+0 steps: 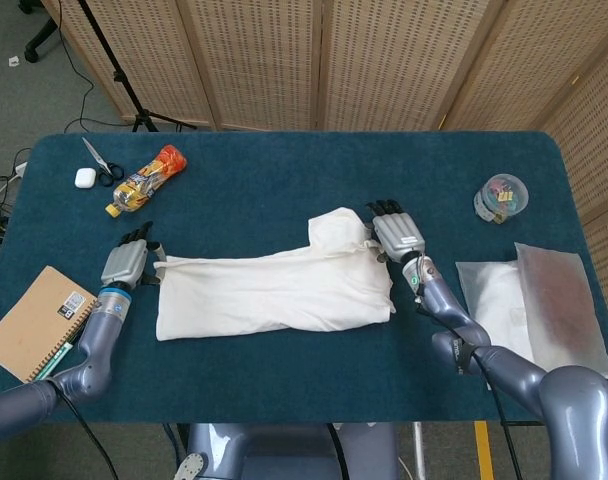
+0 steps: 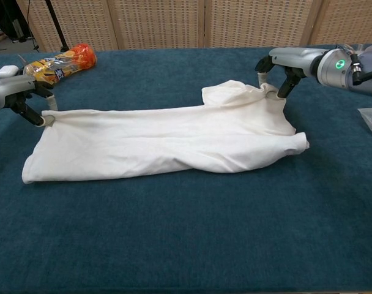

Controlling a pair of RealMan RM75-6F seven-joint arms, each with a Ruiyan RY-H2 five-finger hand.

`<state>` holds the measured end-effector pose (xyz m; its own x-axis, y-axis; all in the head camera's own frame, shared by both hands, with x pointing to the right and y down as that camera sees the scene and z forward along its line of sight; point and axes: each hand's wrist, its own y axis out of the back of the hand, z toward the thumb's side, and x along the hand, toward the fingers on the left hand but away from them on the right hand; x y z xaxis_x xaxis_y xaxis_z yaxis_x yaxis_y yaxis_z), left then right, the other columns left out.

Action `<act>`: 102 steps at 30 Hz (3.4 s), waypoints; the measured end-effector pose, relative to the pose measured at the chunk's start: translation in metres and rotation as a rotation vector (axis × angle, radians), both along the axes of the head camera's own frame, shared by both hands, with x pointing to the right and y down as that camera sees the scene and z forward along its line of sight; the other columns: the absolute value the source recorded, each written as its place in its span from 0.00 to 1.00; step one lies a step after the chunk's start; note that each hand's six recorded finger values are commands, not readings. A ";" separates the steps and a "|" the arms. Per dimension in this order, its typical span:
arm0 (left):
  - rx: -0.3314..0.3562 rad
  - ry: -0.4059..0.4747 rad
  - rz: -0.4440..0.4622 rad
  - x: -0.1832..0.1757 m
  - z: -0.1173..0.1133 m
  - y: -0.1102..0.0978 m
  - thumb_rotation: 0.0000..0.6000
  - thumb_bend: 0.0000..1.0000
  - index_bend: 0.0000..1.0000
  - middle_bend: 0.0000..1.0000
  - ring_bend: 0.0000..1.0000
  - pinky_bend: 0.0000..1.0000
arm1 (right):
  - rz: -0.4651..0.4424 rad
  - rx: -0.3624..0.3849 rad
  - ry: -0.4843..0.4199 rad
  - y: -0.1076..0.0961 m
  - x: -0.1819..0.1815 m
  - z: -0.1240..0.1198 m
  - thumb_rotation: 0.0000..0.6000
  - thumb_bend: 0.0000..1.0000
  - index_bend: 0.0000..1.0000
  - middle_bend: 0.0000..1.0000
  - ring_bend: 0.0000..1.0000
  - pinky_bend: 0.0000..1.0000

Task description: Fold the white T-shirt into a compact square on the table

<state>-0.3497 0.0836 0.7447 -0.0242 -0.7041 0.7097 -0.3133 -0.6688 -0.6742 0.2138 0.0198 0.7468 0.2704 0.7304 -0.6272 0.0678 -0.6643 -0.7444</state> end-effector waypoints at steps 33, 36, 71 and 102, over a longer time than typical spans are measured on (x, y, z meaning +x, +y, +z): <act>0.140 0.050 0.001 -0.020 -0.048 -0.009 1.00 0.33 0.00 0.00 0.00 0.00 | 0.019 0.026 0.040 -0.025 -0.016 0.009 1.00 0.62 0.61 0.12 0.00 0.00; 0.135 0.048 0.003 -0.022 -0.048 -0.009 1.00 0.33 0.00 0.00 0.00 0.00 | 0.027 0.036 0.038 -0.030 -0.023 0.009 1.00 0.62 0.61 0.12 0.00 0.00; 0.116 0.059 -0.047 -0.040 -0.048 -0.014 1.00 0.33 0.00 0.00 0.00 0.00 | 0.022 0.151 0.110 -0.062 -0.064 0.003 1.00 0.00 0.00 0.00 0.00 0.00; 0.107 0.023 0.058 -0.046 -0.069 -0.003 1.00 0.33 0.00 0.00 0.00 0.00 | 0.013 0.348 -0.099 0.136 0.105 -0.149 1.00 0.00 0.00 0.00 0.00 0.00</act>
